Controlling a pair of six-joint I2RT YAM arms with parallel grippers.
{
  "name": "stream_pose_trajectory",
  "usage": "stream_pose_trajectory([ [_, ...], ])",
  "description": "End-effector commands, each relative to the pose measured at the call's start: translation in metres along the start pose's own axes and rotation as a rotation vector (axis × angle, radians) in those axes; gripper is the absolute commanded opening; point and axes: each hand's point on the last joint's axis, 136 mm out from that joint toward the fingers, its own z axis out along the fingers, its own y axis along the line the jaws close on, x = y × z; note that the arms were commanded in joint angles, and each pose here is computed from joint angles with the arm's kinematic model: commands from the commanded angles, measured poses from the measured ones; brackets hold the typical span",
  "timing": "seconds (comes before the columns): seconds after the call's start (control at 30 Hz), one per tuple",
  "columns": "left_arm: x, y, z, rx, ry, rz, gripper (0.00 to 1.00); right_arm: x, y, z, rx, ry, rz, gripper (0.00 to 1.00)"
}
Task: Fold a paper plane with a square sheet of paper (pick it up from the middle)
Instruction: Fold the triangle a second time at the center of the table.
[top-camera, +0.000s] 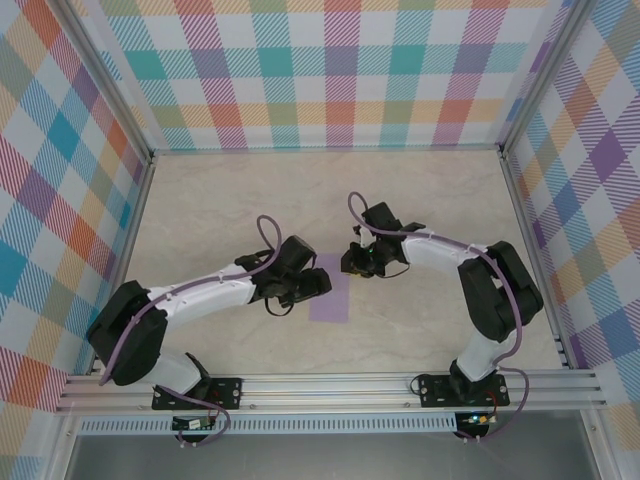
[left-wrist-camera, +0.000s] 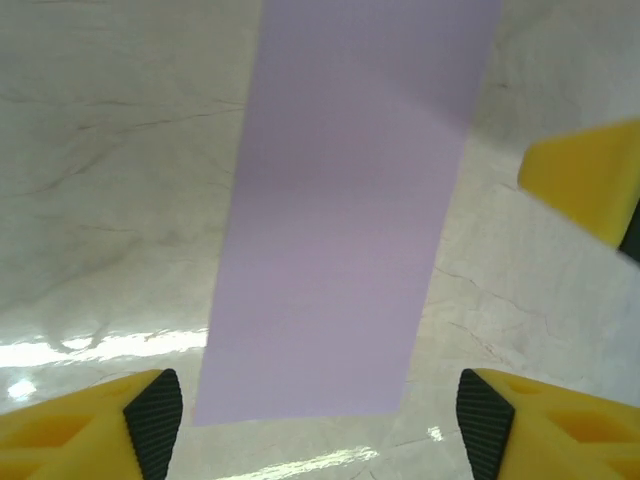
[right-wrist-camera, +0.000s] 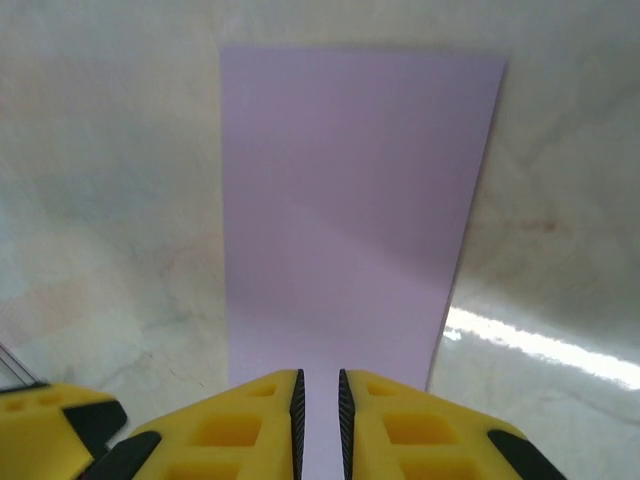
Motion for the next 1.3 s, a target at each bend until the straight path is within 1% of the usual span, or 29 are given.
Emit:
stream_pose_trajectory([
  [0.0,0.006,0.024,0.008,-0.044,0.01,-0.084,0.79,0.006,-0.001,0.005,0.013,0.021,0.03,0.18],
  [0.17,0.015,0.026,0.015,-0.024,0.045,-0.121,0.85,-0.009,0.007,0.015,0.008,0.012,0.012,0.13],
  [0.3,0.018,0.024,0.018,-0.01,0.067,-0.133,0.88,-0.025,0.002,0.022,0.063,-0.014,0.005,0.12],
  [0.33,0.019,0.024,0.018,-0.008,0.073,-0.133,0.93,-0.028,0.0,0.024,0.075,-0.017,0.002,0.11],
  [0.4,0.021,0.022,0.02,-0.001,0.087,-0.135,0.95,-0.035,-0.006,0.027,0.113,-0.028,0.005,0.11],
  [0.53,0.023,0.018,0.022,0.01,0.109,-0.137,0.96,-0.042,-0.017,0.034,0.156,-0.029,0.016,0.11],
  [0.7,0.03,0.014,0.026,0.023,0.154,-0.137,0.95,-0.039,-0.034,0.042,0.196,-0.015,0.054,0.11],
  [0.77,0.032,0.015,0.026,0.025,0.169,-0.138,0.94,-0.037,-0.039,0.045,0.197,-0.006,0.074,0.11],
  [0.8,0.03,0.008,0.027,0.056,0.162,-0.134,0.94,-0.035,-0.041,0.046,0.196,-0.001,0.081,0.11],
  [1.0,0.034,0.001,0.028,0.094,0.187,-0.136,0.92,-0.031,-0.05,0.046,0.17,0.016,0.131,0.11],
  [1.27,0.038,0.005,0.031,0.083,0.206,-0.142,0.91,-0.03,-0.055,0.048,0.138,0.033,0.169,0.1],
])
